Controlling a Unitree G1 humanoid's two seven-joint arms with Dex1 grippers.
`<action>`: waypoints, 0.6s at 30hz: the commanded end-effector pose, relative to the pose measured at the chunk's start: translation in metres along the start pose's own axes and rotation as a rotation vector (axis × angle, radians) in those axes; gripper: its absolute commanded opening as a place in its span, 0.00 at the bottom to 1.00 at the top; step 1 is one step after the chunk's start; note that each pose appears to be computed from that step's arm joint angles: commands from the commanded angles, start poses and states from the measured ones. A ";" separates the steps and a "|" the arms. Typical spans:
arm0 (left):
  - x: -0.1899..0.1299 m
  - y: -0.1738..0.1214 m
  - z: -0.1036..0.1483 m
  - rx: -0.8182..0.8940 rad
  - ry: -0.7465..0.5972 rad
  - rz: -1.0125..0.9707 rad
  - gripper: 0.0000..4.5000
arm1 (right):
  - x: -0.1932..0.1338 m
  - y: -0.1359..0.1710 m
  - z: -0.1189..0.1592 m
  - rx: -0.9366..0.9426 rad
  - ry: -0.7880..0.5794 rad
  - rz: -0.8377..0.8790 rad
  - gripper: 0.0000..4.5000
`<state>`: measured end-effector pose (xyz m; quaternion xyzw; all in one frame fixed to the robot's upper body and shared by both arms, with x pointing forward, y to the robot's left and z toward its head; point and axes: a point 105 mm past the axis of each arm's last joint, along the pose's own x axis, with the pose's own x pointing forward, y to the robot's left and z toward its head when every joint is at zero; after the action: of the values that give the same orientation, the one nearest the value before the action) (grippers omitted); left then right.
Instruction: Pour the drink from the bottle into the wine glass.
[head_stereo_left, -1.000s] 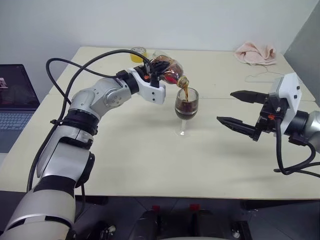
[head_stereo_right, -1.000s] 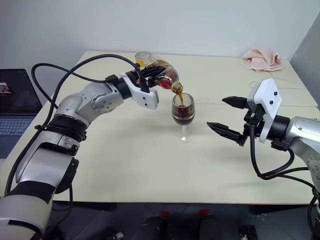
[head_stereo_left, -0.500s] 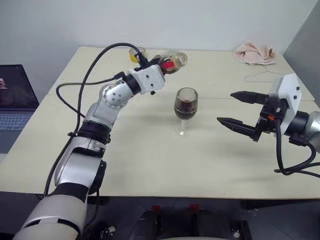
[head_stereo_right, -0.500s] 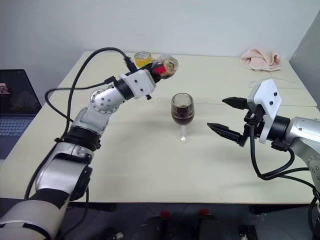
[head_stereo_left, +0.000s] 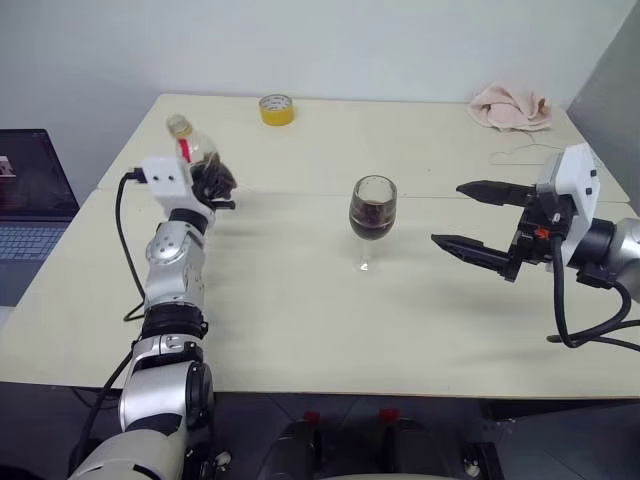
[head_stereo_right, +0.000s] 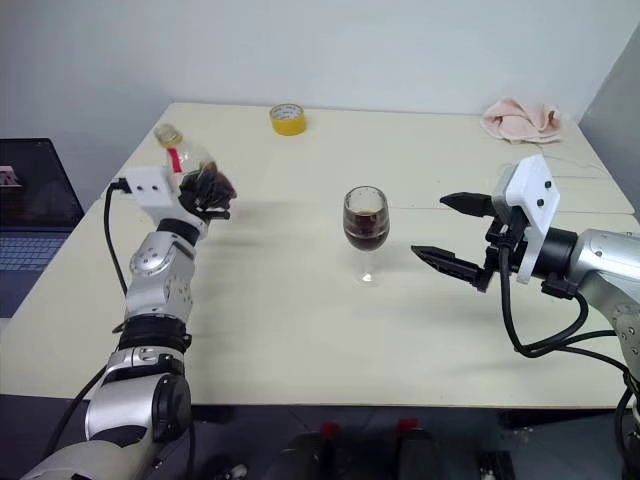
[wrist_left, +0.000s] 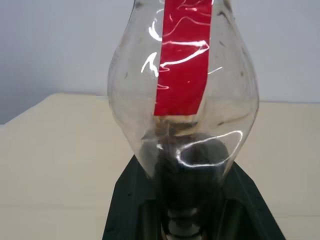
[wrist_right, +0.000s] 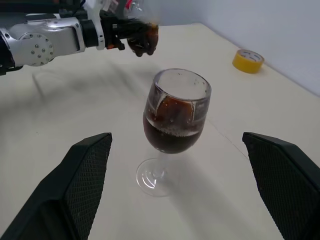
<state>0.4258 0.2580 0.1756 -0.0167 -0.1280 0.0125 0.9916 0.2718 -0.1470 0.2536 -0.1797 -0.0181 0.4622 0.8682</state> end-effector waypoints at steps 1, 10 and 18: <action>-0.003 0.007 0.004 0.049 -0.046 0.035 0.14 | 0.000 0.001 0.010 -0.043 -0.020 0.025 1.00; -0.010 0.017 -0.020 0.049 0.013 0.078 0.14 | 0.002 0.002 0.013 -0.060 -0.028 0.061 1.00; -0.015 0.017 -0.041 0.027 0.069 0.082 0.60 | 0.000 0.000 0.014 -0.063 -0.018 0.053 1.00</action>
<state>0.4201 0.2724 0.1225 -0.0115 -0.0752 0.0548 0.9956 0.2724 -0.1434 0.2554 -0.1859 -0.0139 0.4877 0.8529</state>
